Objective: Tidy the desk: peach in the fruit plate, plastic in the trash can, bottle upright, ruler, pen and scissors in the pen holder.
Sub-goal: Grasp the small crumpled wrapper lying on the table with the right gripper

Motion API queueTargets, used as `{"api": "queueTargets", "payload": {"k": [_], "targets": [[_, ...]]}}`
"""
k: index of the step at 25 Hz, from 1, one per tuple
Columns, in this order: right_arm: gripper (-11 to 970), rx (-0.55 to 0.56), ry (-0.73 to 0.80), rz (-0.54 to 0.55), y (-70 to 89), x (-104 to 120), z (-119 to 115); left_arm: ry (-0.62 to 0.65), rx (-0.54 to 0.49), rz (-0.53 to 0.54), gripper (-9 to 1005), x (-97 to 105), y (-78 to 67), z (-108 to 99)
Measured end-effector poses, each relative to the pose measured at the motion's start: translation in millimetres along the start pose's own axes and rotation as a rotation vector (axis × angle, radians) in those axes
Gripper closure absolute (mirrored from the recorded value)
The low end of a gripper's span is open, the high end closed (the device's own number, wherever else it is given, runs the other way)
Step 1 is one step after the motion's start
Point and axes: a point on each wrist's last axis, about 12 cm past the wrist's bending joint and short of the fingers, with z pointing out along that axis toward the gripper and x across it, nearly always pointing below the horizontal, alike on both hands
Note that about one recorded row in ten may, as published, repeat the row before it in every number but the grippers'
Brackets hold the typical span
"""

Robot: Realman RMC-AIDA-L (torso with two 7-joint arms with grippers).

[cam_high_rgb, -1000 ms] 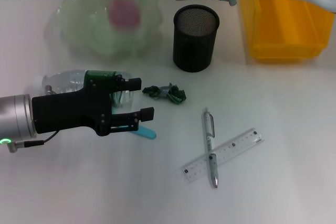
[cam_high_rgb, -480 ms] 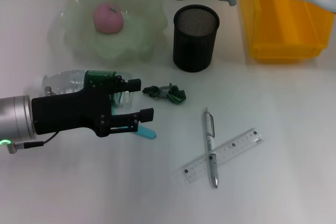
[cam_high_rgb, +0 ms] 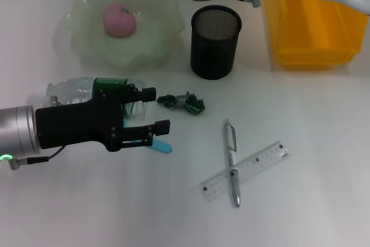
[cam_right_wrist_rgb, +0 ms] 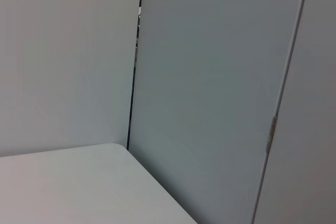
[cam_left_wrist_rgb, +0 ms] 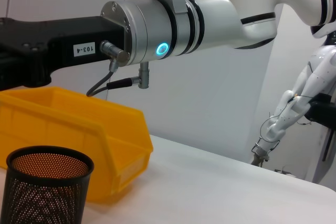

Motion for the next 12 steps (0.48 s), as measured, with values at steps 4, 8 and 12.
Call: {"api": "queueTargets", "payload": {"k": [4,8,12], "targets": [[206,0.001,0.002,0.002,0.0,0.7,0.0,0.0,-0.001,0.0,239,0.2,-0.1,-0.2],[206,0.002,0.003,0.002,0.0,0.9,0.0,0.0,0.0,0.0,239,0.2,-0.1,-0.2],[206,0.003,0.002,0.003,-0.2,1.1,-0.4,0.0,-0.001,0.0,240,0.0,0.0,-0.1]]}}
